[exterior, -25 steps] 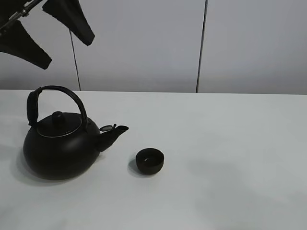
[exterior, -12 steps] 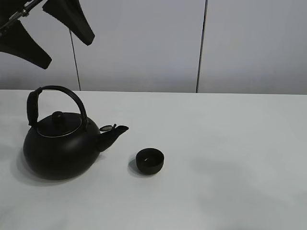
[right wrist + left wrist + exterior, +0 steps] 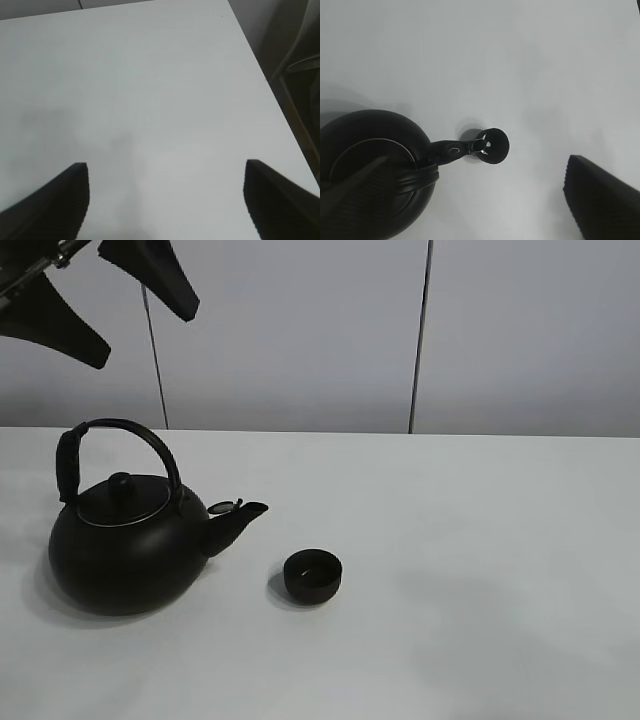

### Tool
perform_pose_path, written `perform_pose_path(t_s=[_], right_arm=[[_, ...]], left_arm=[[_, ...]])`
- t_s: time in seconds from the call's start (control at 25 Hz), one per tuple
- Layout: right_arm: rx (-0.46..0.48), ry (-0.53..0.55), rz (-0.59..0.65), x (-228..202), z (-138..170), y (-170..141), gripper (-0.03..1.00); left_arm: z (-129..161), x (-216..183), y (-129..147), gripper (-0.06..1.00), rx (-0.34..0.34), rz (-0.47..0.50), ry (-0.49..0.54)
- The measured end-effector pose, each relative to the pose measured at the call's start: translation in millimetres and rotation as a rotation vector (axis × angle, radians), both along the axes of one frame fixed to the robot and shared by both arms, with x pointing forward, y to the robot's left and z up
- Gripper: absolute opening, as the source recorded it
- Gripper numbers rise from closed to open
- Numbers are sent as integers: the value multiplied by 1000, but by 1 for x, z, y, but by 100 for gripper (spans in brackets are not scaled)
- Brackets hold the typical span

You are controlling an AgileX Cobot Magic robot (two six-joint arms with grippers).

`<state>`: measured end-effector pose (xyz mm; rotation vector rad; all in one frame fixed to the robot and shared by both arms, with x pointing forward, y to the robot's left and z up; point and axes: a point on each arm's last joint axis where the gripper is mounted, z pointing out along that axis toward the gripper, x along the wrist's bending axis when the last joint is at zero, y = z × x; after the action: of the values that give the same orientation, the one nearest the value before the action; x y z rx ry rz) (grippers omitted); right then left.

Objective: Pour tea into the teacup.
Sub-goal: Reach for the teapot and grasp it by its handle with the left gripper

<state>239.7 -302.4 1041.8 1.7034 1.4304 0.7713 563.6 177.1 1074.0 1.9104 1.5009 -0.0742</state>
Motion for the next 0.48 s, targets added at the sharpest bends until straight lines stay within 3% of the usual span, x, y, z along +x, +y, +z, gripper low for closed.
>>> perform_pose_path(t_s=[0.16,0.48], right_arm=[[0,0,0,0,0,0,58],[0,0,1,0,0,0,58]], left_arm=[[8,-2,1,66,4,-9,-60],[96,-45,22,66,34,8,-512]])
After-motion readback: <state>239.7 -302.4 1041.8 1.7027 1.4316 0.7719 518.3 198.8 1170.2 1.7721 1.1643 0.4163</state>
